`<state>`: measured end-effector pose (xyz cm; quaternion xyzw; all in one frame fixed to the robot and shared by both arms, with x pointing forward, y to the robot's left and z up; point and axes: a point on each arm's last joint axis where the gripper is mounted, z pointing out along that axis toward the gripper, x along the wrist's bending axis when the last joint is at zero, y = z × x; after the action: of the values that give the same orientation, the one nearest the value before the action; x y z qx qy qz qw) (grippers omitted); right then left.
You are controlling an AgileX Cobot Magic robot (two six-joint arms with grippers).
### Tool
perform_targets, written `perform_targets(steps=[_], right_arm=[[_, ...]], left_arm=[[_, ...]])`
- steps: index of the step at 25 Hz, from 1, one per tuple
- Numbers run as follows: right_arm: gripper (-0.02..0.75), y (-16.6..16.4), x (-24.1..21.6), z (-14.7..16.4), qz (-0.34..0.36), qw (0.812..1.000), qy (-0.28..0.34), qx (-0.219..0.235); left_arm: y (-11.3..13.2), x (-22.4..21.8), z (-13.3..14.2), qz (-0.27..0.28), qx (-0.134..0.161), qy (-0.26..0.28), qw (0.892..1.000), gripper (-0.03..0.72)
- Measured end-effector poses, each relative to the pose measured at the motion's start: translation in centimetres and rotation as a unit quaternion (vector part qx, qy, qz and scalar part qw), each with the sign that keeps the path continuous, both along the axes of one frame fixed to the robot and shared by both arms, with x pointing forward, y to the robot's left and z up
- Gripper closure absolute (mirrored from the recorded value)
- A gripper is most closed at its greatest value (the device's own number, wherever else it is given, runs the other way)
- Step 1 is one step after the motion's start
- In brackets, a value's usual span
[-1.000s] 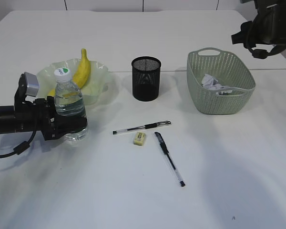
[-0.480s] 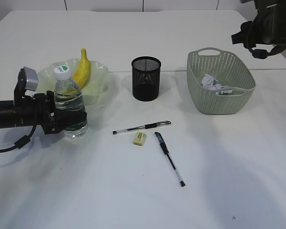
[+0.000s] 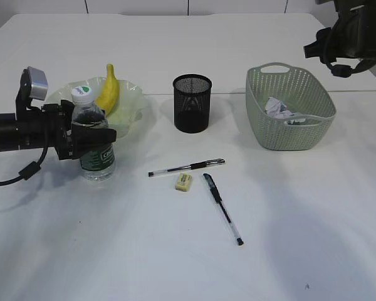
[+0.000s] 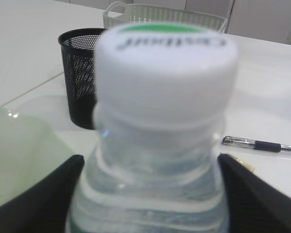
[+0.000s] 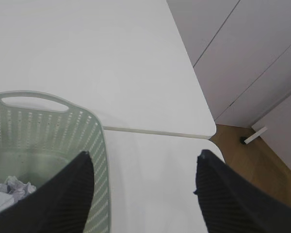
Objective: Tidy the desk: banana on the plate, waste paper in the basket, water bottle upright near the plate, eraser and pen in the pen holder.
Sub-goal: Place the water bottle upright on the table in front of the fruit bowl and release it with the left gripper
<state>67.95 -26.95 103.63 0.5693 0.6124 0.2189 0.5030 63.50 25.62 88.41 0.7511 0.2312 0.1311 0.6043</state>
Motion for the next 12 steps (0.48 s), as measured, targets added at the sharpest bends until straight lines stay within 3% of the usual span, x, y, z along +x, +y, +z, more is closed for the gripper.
perform_targets(steps=[12], right_arm=[[0.244,0.0,0.0,0.0,-0.002,1.000,0.000,-0.001]], left_arm=[[-1.2,0.7,3.4,-0.014,-0.002,-0.044,0.999,0.099]])
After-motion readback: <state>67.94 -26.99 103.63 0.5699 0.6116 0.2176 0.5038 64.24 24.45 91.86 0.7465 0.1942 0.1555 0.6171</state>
